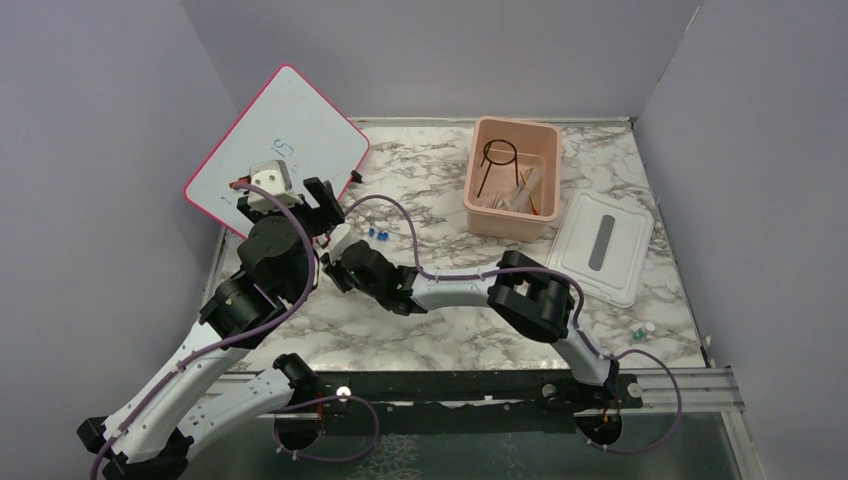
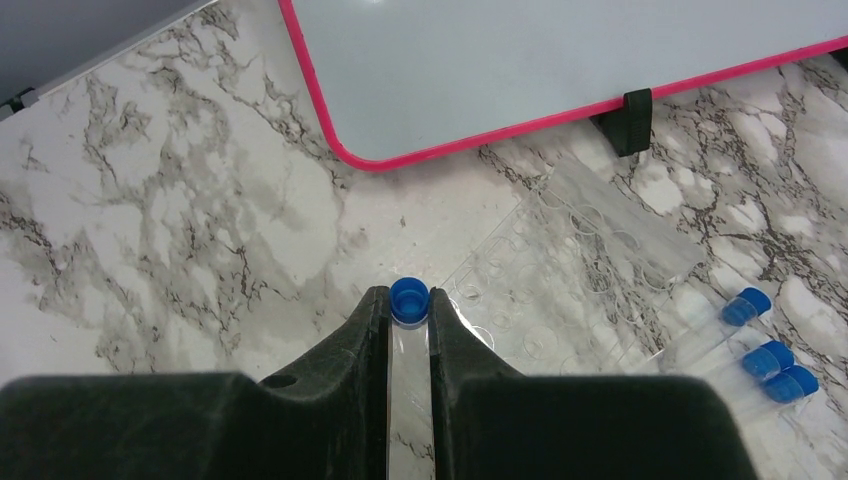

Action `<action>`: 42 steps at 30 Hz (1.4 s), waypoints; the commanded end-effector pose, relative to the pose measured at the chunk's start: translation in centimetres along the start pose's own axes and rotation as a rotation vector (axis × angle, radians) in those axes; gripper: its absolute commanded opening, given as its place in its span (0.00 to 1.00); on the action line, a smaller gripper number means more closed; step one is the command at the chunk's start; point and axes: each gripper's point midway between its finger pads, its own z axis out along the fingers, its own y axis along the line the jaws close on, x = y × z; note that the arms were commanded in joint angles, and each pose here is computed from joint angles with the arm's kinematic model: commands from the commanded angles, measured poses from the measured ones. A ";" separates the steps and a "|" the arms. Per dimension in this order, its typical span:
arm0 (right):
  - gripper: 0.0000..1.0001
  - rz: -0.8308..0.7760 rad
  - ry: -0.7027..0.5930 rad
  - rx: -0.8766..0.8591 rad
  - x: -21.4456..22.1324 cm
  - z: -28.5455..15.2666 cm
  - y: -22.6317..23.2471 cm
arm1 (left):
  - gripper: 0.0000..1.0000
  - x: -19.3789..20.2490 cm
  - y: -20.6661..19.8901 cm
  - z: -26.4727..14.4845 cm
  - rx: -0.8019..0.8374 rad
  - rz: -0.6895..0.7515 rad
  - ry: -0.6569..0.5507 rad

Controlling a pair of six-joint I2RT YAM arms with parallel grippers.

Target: Organize the chemistry lab equipment

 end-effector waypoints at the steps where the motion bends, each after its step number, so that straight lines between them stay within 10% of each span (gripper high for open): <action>1: 0.15 0.020 0.116 0.003 3.2 0.4 0.5 | 0.78 0.4 -0.2 -0.1 0.015 0.001 0.006; 22: 0.17 0.091 0.119 0.020 5.3 0.3 -0.1 | 0.78 0.5 -0.3 0.0 0.013 0.006 0.011; 34: 0.55 0.115 0.034 -0.054 -0.6 -2.3 1.0 | 0.79 0.2 -0.5 0.2 0.010 0.010 0.010; 42: 0.59 0.224 0.031 -0.003 -2.0 -5.7 -1.6 | 0.81 -0.2 -1.0 0.0 0.037 0.005 0.016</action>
